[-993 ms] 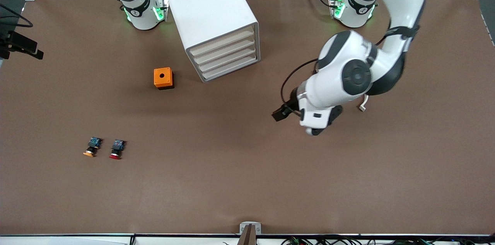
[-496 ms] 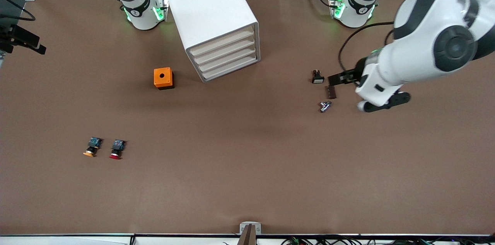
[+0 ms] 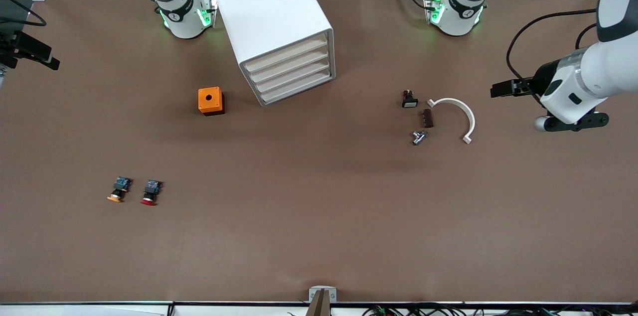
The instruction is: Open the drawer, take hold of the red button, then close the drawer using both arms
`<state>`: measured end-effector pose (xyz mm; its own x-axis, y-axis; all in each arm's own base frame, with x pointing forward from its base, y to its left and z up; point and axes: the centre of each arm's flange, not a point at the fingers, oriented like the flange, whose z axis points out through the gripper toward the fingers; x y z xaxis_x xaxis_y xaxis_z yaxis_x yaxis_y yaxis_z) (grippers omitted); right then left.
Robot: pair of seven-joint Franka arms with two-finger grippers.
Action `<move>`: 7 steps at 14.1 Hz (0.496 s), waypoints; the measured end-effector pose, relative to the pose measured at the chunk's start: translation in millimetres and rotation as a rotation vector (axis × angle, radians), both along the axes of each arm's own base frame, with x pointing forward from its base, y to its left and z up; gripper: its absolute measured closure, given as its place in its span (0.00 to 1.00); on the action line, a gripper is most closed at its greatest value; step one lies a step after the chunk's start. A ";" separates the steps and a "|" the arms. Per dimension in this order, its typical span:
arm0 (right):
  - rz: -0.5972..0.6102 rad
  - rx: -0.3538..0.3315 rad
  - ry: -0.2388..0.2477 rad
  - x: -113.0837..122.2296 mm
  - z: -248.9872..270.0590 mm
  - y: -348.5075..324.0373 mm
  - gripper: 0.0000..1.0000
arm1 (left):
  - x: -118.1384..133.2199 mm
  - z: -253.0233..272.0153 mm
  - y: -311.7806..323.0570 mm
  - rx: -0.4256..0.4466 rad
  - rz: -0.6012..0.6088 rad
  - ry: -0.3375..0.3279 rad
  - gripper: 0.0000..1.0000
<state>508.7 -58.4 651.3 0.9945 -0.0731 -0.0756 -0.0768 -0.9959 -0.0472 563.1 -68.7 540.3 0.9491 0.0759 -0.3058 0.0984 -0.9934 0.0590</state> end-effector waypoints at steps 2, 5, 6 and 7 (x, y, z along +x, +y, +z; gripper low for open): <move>0.005 0.001 -0.001 -0.4 0.1 -3.1 0.00 | -9.0 -15.5 4.0 0.014 -0.002 -0.029 0.00; 0.010 0.000 -0.002 -0.5 0.3 -3.4 0.00 | -28.4 -37.4 -1.0 0.029 -0.021 -0.072 0.00; 0.016 -0.001 -0.003 -0.5 0.9 0.3 0.00 | -34.1 -40.4 -0.2 0.034 -0.019 -0.081 0.00; 0.025 -0.002 -0.004 -0.5 1.8 5.4 0.00 | -38.3 -40.9 2.1 0.037 -0.017 -0.087 0.00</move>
